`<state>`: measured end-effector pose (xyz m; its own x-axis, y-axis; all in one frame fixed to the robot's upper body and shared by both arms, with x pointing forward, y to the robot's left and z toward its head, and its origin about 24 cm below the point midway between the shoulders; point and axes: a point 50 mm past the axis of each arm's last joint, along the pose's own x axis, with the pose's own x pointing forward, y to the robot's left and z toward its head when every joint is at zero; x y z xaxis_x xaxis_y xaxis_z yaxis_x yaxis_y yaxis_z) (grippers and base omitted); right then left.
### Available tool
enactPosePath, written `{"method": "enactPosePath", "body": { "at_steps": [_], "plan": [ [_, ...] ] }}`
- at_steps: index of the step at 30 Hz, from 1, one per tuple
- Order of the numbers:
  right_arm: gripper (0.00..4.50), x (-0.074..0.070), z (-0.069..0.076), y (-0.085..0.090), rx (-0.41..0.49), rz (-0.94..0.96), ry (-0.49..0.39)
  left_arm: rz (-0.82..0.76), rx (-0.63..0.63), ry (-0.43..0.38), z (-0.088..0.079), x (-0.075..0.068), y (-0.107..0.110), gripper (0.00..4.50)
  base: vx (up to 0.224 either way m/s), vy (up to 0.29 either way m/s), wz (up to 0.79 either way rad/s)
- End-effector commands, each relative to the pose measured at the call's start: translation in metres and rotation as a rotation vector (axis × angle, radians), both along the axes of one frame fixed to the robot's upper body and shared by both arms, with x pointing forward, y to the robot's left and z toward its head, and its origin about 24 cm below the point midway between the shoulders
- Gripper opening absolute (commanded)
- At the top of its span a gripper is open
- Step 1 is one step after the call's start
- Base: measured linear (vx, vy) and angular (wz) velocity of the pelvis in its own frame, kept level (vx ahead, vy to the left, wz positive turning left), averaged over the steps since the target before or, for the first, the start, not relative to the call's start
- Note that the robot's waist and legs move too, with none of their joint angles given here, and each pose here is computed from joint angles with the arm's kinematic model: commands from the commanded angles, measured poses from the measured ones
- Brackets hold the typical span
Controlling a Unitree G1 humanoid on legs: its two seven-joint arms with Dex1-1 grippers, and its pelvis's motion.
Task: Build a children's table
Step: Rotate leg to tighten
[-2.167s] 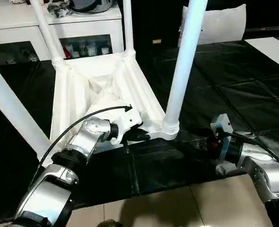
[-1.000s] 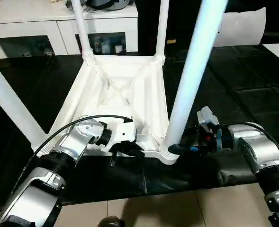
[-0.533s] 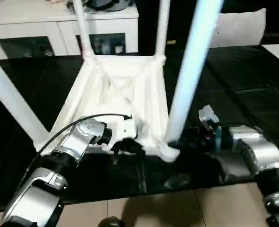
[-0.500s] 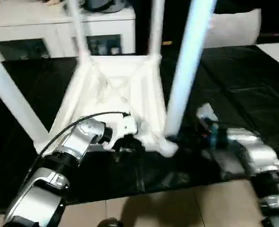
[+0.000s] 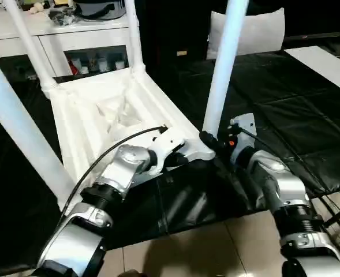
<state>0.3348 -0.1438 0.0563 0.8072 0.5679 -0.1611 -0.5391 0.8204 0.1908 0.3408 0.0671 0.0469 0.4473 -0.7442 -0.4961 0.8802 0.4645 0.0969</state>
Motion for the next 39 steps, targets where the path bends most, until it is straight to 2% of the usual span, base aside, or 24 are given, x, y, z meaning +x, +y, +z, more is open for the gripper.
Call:
{"method": "enactPosePath", "body": {
  "at_steps": [1, 2, 4, 10, 13, 16, 21, 22, 24, 26, 28, 39],
  "plan": [
    [3.06, -0.009, -0.001, 0.004, 0.031, 0.112, -0.029, -0.060, 0.008, -0.046, 0.002, -0.001, -0.004, 0.00, 0.000, 0.000, 0.00],
    [3.17, -0.010, -0.001, 0.002, 0.027, 0.121, -0.037, -0.067, 0.010, -0.051, 0.002, -0.001, -0.003, 0.00, 0.000, 0.000, 0.00],
    [3.36, -0.016, 0.003, -0.014, -0.006, 0.168, -0.074, -0.122, 0.019, -0.055, 0.001, -0.004, 0.003, 0.00, 0.000, 0.000, 0.00],
    [3.83, -0.027, 0.011, -0.038, -0.052, 0.287, -0.092, -0.227, 0.041, -0.054, -0.002, -0.011, 0.012, 0.00, 0.000, 0.000, 0.00],
    [4.03, -0.036, 0.018, -0.052, -0.112, 0.434, -0.081, -0.386, 0.060, -0.043, -0.005, -0.021, 0.019, 0.00, 0.000, 0.000, 0.00],
    [4.03, -0.039, 0.022, -0.058, -0.146, 0.532, -0.053, -0.487, 0.074, -0.014, -0.005, -0.027, 0.022, 0.00, 0.000, 0.000, 0.00],
    [4.03, -0.040, 0.024, -0.060, -0.186, 0.618, -0.043, -0.569, 0.103, -0.001, -0.004, -0.029, 0.025, 0.00, 0.000, 0.000, 0.00],
    [3.87, -0.040, 0.026, -0.058, -0.175, 0.682, -0.030, -0.641, 0.133, 0.022, -0.004, -0.032, 0.029, 0.00, 0.000, 0.000, 0.00],
    [3.87, -0.040, 0.027, -0.056, -0.166, 0.718, -0.023, -0.674, 0.156, 0.031, -0.004, -0.033, 0.031, 0.00, 0.000, 0.000, 0.00],
    [3.66, -0.041, 0.027, -0.054, -0.158, 0.753, -0.012, -0.696, 0.170, 0.035, -0.003, -0.034, 0.032, 0.00, 0.000, 0.000, 0.00],
    [3.40, -0.042, 0.026, -0.052, -0.154, 0.788, 0.001, -0.712, 0.178, 0.036, -0.002, -0.033, 0.034, 0.00, 0.000, 0.000, 0.00],
    [2.60, -0.048, 0.021, -0.046, -0.082, 0.875, 0.070, -0.729, 0.192, 0.033, -0.002, -0.032, 0.035, 0.00, 0.000, 0.000, 0.00]
  ]
}}
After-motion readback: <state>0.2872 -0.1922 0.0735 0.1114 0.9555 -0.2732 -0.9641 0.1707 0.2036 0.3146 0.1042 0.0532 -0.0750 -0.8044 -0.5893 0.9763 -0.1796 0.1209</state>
